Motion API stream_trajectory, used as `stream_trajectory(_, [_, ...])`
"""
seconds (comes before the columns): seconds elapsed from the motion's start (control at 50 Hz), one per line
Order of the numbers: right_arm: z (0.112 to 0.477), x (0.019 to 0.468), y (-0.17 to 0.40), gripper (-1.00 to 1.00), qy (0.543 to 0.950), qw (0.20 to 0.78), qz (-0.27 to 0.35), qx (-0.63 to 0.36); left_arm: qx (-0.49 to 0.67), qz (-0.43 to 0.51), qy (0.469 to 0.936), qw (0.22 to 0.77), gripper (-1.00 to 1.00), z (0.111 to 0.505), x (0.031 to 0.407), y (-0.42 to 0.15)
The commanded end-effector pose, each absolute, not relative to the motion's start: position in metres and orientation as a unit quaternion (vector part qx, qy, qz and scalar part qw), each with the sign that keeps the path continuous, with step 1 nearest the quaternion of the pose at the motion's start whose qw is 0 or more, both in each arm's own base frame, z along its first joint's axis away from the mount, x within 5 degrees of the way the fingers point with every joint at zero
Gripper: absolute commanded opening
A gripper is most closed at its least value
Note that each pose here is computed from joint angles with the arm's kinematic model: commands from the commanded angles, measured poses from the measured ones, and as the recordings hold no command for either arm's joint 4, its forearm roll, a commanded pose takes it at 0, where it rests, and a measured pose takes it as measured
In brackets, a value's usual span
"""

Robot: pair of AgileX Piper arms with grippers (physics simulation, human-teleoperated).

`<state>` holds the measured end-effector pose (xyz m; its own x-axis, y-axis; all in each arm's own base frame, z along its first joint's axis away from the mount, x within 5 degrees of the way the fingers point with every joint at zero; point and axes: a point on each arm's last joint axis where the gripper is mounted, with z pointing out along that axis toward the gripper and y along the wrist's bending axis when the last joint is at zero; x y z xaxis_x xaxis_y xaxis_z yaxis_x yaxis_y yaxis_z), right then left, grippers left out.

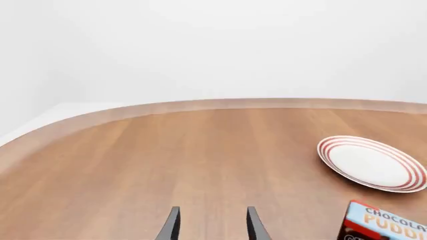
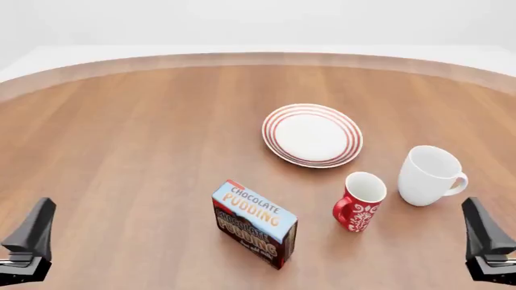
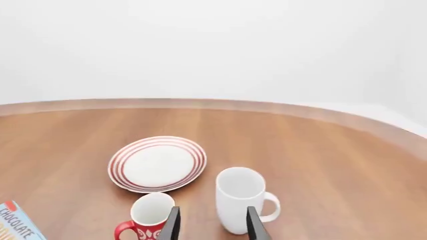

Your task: Put the chocolate pudding to the right of the plate.

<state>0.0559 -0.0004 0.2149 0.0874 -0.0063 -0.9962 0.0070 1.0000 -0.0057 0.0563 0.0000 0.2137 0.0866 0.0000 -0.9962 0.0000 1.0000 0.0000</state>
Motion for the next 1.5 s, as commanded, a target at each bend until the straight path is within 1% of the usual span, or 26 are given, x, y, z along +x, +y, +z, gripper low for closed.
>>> stream_trajectory(0.02, [0.222, 0.055, -0.002, 1.0, 0.675, 0.737, -0.019, 0.004, 0.0, 0.0, 0.676, 0.737, 1.0, 0.214, 0.057, 0.0])
stream_trajectory(0.22, [0.234, 0.052, 0.0, 1.0, 0.679, 0.733, -0.036, -0.031, 0.0, 0.0, 0.676, 0.737, 1.0, 0.214, 0.057, 0.0])
stream_trajectory(0.28, [0.242, 0.05, 0.002, 1.0, 0.677, 0.731, -0.049, -0.072, 0.0, 0.0, 0.676, 0.737, 1.0, 0.214, 0.057, 0.0])
stream_trajectory(0.38, [0.271, 0.039, 0.003, 1.0, 0.668, 0.738, -0.031, -0.085, 0.0, 0.0, 0.676, 0.737, 1.0, 0.214, 0.057, 0.0])
stream_trajectory(0.42, [0.283, 0.037, 0.004, 1.0, 0.669, 0.738, -0.005, -0.081, 0.0, 0.0, 0.676, 0.737, 1.0, 0.214, 0.057, 0.0])
stream_trajectory(0.48, [0.291, 0.035, 0.005, 1.0, 0.665, 0.74, -0.009, -0.098, 0.0, 0.0, 0.676, 0.737, 1.0, 0.214, 0.057, 0.0])
stream_trajectory(0.5, [0.299, 0.038, 0.006, 1.0, 0.665, 0.738, -0.008, -0.115, 0.0, 0.0, 0.676, 0.737, 1.0, 0.214, 0.057, 0.0])
stream_trajectory(0.56, [0.31, 0.036, 0.006, 1.0, 0.662, 0.74, -0.003, -0.116, 0.0, 0.0, 0.676, 0.737, 1.0, 0.214, 0.057, 0.0])
stream_trajectory(0.6, [0.33, 0.035, 0.007, 1.0, 0.656, 0.744, 0.012, -0.123, 0.0, 0.0, 0.676, 0.737, 1.0, 0.214, 0.057, 0.0])
stream_trajectory(0.62, [0.347, 0.029, 0.006, 1.0, 0.641, 0.756, 0.015, -0.129, 0.0, 0.0, 0.676, 0.737, 1.0, 0.214, 0.057, 0.0])
stream_trajectory(0.68, [0.357, 0.029, 0.007, 1.0, 0.639, 0.758, 0.022, -0.13, 0.0, 0.0, 0.676, 0.737, 1.0, 0.214, 0.057, 0.0])
stream_trajectory(0.76, [0.386, 0.034, 0.01, 1.0, 0.627, 0.763, 0.03, -0.152, 0.0, 0.0, 0.676, 0.737, 1.0, 0.214, 0.057, 0.0])
stream_trajectory(0.78, [0.388, 0.041, 0.013, 1.0, 0.633, 0.756, 0.046, -0.163, 0.0, 0.0, 0.676, 0.737, 1.0, 0.214, 0.057, 0.0])
stream_trajectory(0.86, [0.398, 0.052, 0.02, 1.0, 0.644, 0.74, 0.074, -0.179, 0.0, 0.0, 0.676, 0.737, 1.0, 0.214, 0.057, 0.0])
stream_trajectory(0.92, [0.402, 0.059, 0.024, 1.0, 0.644, 0.737, 0.069, -0.192, 0.0, 0.0, 0.676, 0.737, 1.0, 0.214, 0.057, 0.0])
stream_trajectory(0.94, [0.408, 0.054, 0.023, 1.0, 0.632, 0.746, 0.071, -0.197, 0.0, 0.0, 0.676, 0.737, 1.0, 0.214, 0.057, 0.0])
stream_trajectory(0.98, [0.417, 0.064, 0.028, 1.0, 0.642, 0.734, 0.074, -0.21, 0.0, 0.0, 0.676, 0.737, 1.0, 0.214, 0.057, 0.0])
stream_trajectory(1.06, [0.422, 0.067, 0.032, 1.0, 0.639, 0.729, 0.065, -0.235, 0.0, 0.0, 0.676, 0.737, 1.0, 0.214, 0.057, 0.0])
stream_trajectory(1.1, [0.425, 0.075, 0.042, 1.0, 0.638, 0.72, 0.088, -0.258, 0.0, 0.0, 0.676, 0.737, 1.0, 0.214, 0.057, 0.0])
stream_trajectory(1.16, [0.429, 0.075, 0.042, 1.0, 0.633, 0.722, 0.087, -0.264, 0.0, 0.0, 0.676, 0.737, 1.0, 0.214, 0.057, 0.0])
stream_trajectory(1.2, [0.436, 0.08, 0.047, 1.0, 0.64, 0.715, 0.103, -0.261, 0.0, 0.0, 0.676, 0.737, 1.0, 0.214, 0.057, 0.0])
stream_trajectory(1.24, [0.44, 0.083, 0.052, 1.0, 0.636, 0.714, 0.11, -0.273, 0.0, 0.0, 0.676, 0.737, 1.0, 0.214, 0.057, 0.0])
stream_trajectory(1.26, [0.446, 0.087, 0.061, 1.0, 0.635, 0.706, 0.137, -0.283, 0.0, 0.0, 0.676, 0.737, 1.0, 0.214, 0.057, 0.0])
stream_trajectory(1.34, [0.452, 0.092, 0.069, 1.0, 0.633, 0.7, 0.146, -0.296, 0.0, 0.0, 0.676, 0.737, 1.0, 0.214, 0.057, 0.0])
stream_trajectory(1.4, [0.46, 0.085, 0.067, 1.0, 0.629, 0.7, 0.157, -0.299, 0.0, 0.0, 0.676, 0.737, 1.0, 0.214, 0.057, 0.0])
stream_trajectory(1.5, [0.461, 0.097, 0.085, 1.0, 0.637, 0.676, 0.165, -0.332, 0.0, 0.0, 0.676, 0.737, 1.0, 0.214, 0.057, 0.0])
